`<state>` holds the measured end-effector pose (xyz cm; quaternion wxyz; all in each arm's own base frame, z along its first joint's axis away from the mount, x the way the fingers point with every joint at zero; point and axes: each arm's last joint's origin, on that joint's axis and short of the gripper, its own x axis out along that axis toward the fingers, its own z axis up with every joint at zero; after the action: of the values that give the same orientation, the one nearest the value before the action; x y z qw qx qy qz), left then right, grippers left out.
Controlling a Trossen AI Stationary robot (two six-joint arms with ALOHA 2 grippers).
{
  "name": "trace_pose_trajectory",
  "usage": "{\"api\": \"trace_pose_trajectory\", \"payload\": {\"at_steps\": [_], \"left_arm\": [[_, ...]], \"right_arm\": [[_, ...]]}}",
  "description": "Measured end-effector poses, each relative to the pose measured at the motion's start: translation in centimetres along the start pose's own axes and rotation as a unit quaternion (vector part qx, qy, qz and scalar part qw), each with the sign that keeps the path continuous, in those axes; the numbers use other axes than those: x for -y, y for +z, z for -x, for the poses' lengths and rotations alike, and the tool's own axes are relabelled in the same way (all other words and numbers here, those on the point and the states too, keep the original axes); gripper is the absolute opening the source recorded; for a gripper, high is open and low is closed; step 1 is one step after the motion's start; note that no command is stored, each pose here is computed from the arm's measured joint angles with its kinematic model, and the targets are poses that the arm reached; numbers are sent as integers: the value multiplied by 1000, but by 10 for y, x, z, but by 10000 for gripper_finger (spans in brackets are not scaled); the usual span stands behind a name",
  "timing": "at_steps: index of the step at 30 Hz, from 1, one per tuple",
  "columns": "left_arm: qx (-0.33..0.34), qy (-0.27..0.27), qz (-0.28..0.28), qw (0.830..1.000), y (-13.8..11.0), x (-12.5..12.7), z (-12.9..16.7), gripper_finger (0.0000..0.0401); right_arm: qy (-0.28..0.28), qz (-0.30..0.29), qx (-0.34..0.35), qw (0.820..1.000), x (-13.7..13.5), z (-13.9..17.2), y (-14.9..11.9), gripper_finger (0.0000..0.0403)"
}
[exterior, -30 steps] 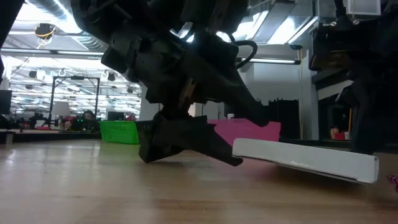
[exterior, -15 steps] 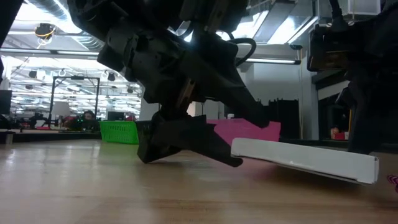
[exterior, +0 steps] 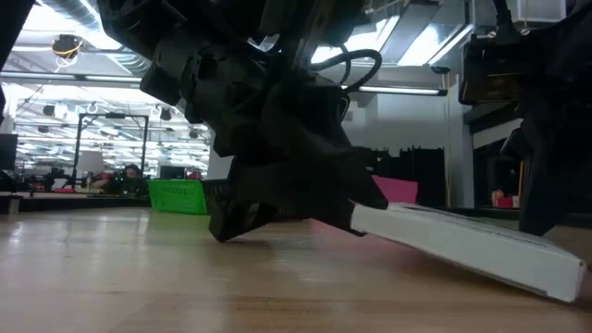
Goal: Pick and place items into bin
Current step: Put the white card reader box into the red bin
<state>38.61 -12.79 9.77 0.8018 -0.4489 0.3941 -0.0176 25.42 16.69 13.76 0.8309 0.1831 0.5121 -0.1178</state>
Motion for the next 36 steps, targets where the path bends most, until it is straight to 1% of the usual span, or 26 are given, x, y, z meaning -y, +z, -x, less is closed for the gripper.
{"api": "trace_pose_trajectory", "payload": {"at_steps": [3,6,9,12,15,18,22,26,28,32,36], "left_arm": [[6,-3,-21,1000,1,1,0,29],[10,-5,-37,999,1,1,0,19],[10,-5,-51,999,2,1,0,16],[9,-8,-63,998,2,2,1,14],[17,-11,-83,996,5,5,4,13],[16,1,-100,995,6,6,10,12],[19,6,-117,993,10,11,18,6],[11,28,-118,993,9,4,21,1],[16,21,-123,992,9,6,23,0],[17,11,-144,989,11,11,29,1],[25,4,-165,986,13,20,38,1]], "right_arm": [[0,0,0,1000,0,0,0,0],[0,0,0,1000,0,0,0,0],[0,5,0,1000,0,0,0,0],[2,26,2,1000,0,2,1,0],[12,24,11,1000,-1,7,3,0],[17,24,25,999,-1,13,6,0],[10,34,78,996,0,29,13,0],[-2,38,136,990,2,48,19,0],[-10,44,160,986,4,56,22,0],[-24,49,188,981,7,65,25,0],[-30,51,191,980,7,65,25,0]]}}
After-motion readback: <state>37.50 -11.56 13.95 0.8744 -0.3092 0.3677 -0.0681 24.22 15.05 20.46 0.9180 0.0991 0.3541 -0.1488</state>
